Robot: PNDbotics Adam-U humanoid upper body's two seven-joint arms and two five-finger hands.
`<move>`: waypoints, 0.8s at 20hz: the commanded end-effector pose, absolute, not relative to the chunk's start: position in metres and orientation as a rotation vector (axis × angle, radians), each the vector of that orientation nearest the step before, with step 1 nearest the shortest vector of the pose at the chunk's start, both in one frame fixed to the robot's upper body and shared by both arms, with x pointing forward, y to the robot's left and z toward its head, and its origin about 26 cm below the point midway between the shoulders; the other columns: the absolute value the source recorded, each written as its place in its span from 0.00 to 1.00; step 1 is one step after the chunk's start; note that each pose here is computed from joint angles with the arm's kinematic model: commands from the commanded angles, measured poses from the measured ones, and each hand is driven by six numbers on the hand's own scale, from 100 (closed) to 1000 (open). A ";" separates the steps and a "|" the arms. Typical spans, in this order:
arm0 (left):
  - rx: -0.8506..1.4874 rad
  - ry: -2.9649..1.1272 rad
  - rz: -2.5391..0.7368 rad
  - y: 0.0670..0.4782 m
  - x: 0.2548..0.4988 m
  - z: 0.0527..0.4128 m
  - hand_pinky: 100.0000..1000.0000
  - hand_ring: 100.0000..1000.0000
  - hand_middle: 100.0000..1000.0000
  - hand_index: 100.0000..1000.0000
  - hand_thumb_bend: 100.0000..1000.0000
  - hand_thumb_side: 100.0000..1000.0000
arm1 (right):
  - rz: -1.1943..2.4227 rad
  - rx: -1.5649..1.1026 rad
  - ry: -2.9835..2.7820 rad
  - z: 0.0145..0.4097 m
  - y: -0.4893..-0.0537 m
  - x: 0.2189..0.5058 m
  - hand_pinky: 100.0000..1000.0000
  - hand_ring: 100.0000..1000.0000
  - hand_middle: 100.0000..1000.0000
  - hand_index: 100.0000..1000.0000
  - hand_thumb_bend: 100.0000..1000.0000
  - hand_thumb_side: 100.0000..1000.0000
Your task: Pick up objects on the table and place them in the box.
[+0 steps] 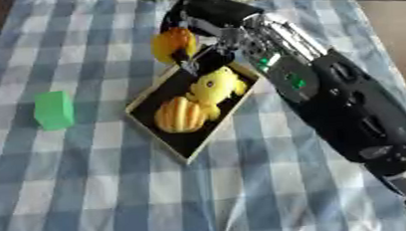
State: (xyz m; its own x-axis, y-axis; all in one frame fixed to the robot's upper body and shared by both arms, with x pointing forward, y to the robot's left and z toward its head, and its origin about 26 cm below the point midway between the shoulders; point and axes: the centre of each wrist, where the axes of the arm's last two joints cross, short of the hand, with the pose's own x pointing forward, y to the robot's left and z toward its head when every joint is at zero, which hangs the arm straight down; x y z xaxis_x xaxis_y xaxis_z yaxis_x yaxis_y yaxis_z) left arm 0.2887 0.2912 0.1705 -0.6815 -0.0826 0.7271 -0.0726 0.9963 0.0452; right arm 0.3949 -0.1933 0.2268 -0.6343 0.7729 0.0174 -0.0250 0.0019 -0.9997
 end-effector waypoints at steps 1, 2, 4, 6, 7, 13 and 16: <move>0.103 -2.350 -0.025 0.290 0.288 0.178 0.67 0.84 0.68 0.79 0.00 0.68 | 1.728 -0.785 -1.647 0.223 -0.200 0.407 0.88 0.88 0.61 0.75 0.00 0.00; 0.102 -2.350 -0.026 0.290 0.288 0.178 0.67 0.84 0.68 0.79 0.00 0.69 | 1.732 -0.778 -1.641 0.219 -0.202 0.411 0.88 0.88 0.61 0.75 0.00 0.00; 0.101 -2.349 -0.026 0.290 0.288 0.177 0.67 0.84 0.68 0.79 0.00 0.69 | 1.741 -0.770 -1.640 0.213 -0.207 0.419 0.88 0.88 0.61 0.75 0.00 0.00; 0.101 -2.348 -0.026 0.290 0.288 0.177 0.67 0.84 0.68 0.79 0.00 0.69 | 1.749 -0.766 -1.639 0.207 -0.212 0.424 0.88 0.88 0.61 0.75 0.00 0.00; 0.101 -2.347 -0.026 0.290 0.288 0.177 0.67 0.84 0.68 0.79 0.00 0.69 | 1.754 -0.764 -1.637 0.205 -0.213 0.425 0.88 0.88 0.61 0.74 0.00 0.00; 0.105 -2.341 -0.022 0.291 0.287 0.176 0.67 0.84 0.68 0.79 0.00 0.69 | 1.773 -0.745 -1.614 0.194 -0.222 0.427 0.89 0.94 0.74 0.81 0.00 0.09; 0.102 -2.340 -0.021 0.290 0.287 0.176 0.67 0.84 0.68 0.79 0.00 0.69 | 1.840 -0.725 -1.575 0.192 -0.224 0.428 0.97 1.00 0.98 0.97 0.00 0.86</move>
State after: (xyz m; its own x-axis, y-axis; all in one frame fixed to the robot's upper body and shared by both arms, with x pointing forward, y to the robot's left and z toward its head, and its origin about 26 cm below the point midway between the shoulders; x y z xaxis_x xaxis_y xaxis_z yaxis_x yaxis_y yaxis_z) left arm 0.2887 0.2901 0.1696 -0.6805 -0.0744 0.7289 -0.0700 0.9969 0.0364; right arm 0.4267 -0.2175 0.1817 -0.6693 0.7429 0.0100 -0.1150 -0.0903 -0.9893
